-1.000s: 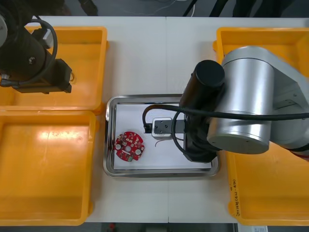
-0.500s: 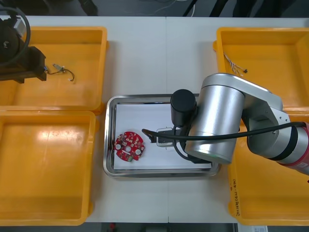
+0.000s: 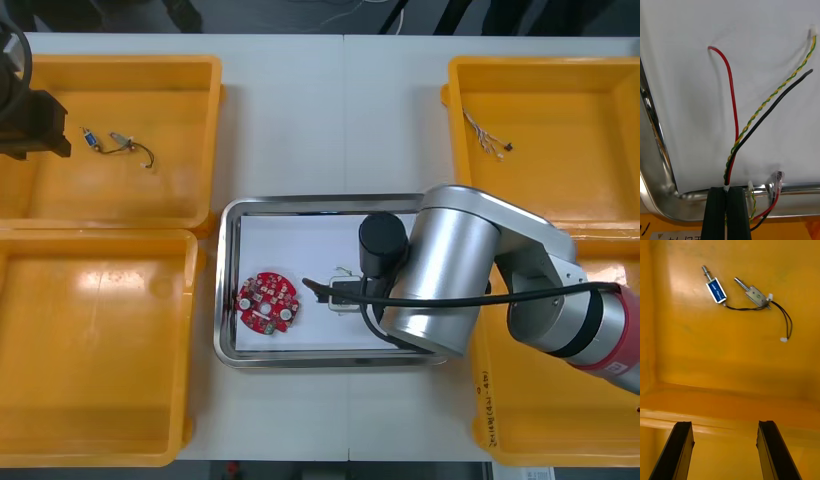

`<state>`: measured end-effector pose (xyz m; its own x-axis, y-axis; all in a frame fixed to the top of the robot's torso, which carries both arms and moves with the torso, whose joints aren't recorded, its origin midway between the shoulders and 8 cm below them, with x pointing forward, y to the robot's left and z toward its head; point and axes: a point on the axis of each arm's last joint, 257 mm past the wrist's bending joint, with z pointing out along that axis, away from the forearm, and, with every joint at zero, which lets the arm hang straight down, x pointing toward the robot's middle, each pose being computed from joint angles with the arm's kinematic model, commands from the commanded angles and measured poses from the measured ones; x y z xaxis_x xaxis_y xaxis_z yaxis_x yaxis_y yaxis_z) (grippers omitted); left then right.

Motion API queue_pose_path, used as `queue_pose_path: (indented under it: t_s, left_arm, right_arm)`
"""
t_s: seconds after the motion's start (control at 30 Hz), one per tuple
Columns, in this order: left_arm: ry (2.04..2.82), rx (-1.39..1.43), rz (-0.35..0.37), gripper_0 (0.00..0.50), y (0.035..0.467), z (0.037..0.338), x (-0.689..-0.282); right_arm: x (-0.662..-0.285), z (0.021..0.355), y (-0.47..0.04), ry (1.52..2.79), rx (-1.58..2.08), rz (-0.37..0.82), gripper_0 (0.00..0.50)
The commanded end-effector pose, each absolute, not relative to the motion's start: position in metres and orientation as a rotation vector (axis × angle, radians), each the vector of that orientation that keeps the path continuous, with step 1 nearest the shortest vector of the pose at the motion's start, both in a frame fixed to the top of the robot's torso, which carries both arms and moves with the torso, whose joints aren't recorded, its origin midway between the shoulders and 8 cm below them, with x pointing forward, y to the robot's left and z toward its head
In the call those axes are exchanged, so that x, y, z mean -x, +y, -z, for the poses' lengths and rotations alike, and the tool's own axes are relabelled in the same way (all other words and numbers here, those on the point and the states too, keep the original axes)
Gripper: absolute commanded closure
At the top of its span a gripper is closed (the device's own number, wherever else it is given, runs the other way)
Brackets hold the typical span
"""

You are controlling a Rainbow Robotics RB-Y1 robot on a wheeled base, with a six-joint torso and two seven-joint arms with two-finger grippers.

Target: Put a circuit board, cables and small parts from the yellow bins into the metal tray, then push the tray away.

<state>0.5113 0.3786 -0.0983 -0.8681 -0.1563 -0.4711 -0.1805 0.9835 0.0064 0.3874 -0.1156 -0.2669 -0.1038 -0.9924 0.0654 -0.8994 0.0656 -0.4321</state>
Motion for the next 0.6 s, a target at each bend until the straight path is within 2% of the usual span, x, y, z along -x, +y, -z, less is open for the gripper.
queue_pose_path:
  t_s: [0.03,0.27,0.6]
  left_arm:
    - [2.611,0.194,-0.065,0.000,0.389,0.084,-0.526]
    - [2.603,0.243,-0.037,0.000,0.393,0.079,-0.545]
    - [2.527,0.265,0.029,0.000,0.382,0.072,-0.583]
  right_arm:
    - [-0.378,0.281,-0.099,2.096,1.910,0.481,0.500]
    - [-0.377,0.298,-0.100,2.126,1.868,0.474,0.500]
    - [-0.379,0.311,-0.081,2.135,1.818,0.398,0.500]
